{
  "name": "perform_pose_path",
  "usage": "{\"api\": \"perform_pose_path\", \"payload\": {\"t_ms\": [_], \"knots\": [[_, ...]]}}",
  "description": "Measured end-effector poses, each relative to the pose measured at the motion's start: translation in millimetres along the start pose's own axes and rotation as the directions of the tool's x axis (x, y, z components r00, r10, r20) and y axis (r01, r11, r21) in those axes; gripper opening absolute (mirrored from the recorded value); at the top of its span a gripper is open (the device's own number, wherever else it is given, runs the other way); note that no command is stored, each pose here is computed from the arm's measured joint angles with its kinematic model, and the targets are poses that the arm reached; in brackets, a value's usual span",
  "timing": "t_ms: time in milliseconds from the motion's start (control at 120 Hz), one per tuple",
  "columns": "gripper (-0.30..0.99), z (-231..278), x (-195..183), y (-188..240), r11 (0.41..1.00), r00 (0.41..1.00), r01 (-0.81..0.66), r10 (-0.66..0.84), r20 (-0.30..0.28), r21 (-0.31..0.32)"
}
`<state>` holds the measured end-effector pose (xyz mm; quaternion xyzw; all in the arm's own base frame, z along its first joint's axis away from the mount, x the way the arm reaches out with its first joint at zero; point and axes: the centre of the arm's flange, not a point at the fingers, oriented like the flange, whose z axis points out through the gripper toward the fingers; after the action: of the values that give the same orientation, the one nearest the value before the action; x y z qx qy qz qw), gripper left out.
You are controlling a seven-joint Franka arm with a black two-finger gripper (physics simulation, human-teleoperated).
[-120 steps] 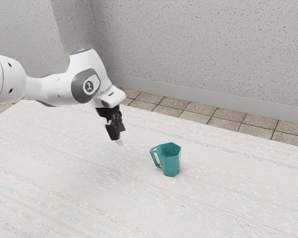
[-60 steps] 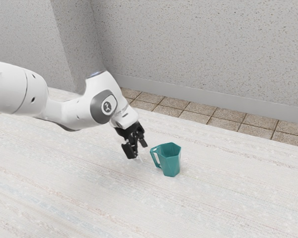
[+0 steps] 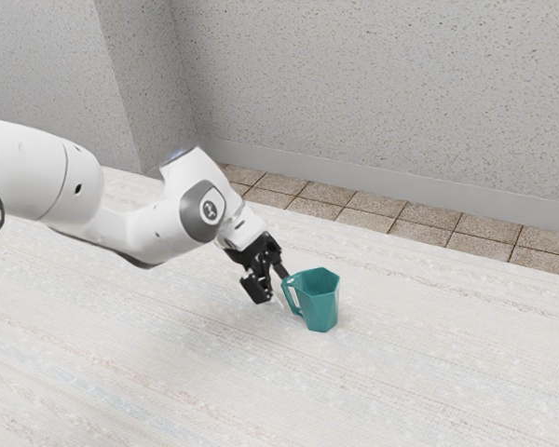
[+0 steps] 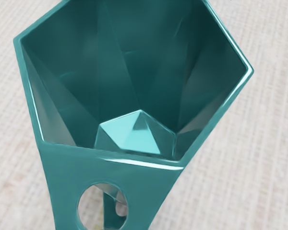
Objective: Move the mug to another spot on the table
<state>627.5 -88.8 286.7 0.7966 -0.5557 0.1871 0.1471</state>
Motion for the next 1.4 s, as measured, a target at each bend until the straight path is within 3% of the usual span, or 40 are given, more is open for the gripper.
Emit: {"api": "perform_pose_path", "payload": {"t_ms": [767,1400], "knots": [[0.41,10,7,-3,0.999,0.999,-0.037,0.039,-0.038,0.035],[0.11,8,9,-6,0.998,0.998,-0.046,0.048,-0.041,0.05]]}}
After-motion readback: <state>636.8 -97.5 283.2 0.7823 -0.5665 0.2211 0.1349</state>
